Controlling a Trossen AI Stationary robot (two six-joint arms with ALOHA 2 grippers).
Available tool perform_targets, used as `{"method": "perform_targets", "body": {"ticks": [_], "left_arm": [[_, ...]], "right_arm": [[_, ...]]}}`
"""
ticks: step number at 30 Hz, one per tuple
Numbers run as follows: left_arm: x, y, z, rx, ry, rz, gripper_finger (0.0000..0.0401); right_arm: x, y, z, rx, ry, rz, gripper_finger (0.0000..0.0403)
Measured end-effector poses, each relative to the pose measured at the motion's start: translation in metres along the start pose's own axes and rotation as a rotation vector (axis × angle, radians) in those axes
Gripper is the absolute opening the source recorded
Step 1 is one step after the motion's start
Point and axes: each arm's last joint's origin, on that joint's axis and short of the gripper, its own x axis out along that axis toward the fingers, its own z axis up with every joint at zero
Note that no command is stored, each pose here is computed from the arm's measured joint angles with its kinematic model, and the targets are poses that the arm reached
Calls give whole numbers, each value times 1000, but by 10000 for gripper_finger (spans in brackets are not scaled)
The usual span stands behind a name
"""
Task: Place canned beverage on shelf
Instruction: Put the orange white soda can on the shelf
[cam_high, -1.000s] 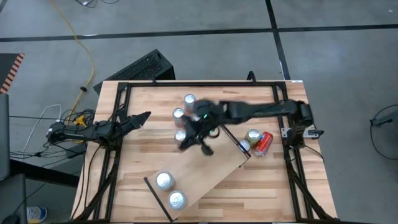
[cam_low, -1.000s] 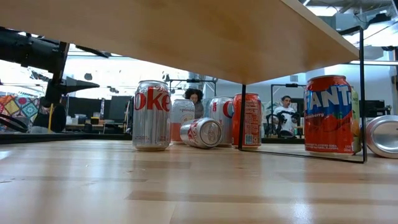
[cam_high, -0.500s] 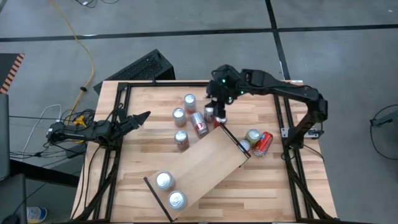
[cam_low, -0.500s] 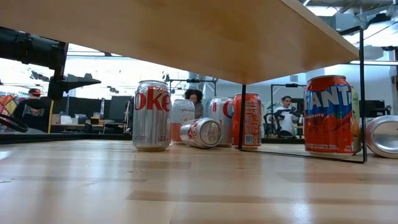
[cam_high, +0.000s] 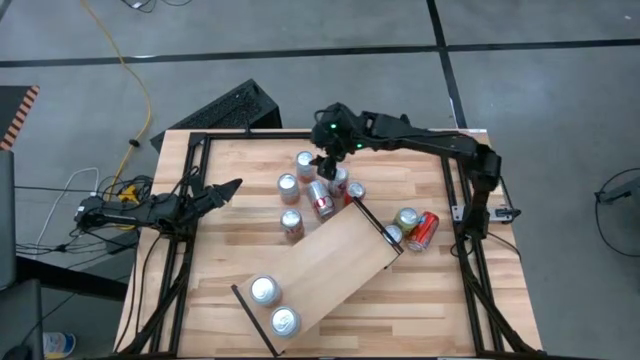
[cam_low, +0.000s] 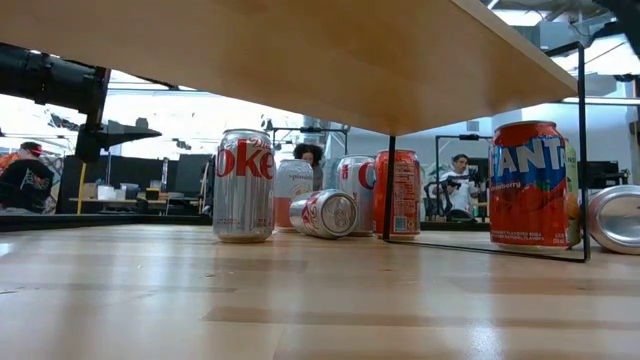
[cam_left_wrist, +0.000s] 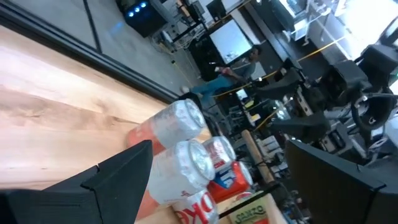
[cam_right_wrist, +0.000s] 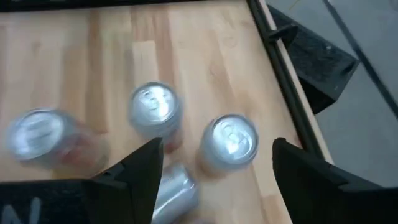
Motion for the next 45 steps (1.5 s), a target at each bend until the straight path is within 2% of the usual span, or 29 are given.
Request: {"method": "perform_targets", "body": {"ticks": [5, 10, 16, 22, 28, 31, 36, 40, 45], "left_arm": [[0, 2, 1, 6, -40, 39, 351], [0, 3, 2, -8, -81, 68, 351], [0, 4, 4, 5, -139, 113, 351], [-1, 4, 5, 5, -172, 137, 351], [-1, 5, 5, 6, -178, 141, 351], [-1, 5, 5, 6, -190, 150, 351], [-1, 6, 5, 13, -203, 167, 351], [-1, 7, 5, 23, -215, 185, 351], [-1, 7, 5, 20, -213, 186, 351]], "right_arm": [[20, -13, -7, -55, 30, -26, 282], [42, -26, -18, -44, 70, -30, 282], [43, -41, -19, -52, 32, 8, 282], [43, -40, -15, -82, -24, 53, 282], [69, -34, -24, -99, 18, 78, 282], [72, -33, -26, -98, 19, 102, 282], [72, -33, -23, -164, -8, 95, 282], [72, -36, -23, -146, -29, 120, 282], [94, -29, -35, -122, 33, 159, 282]]}}
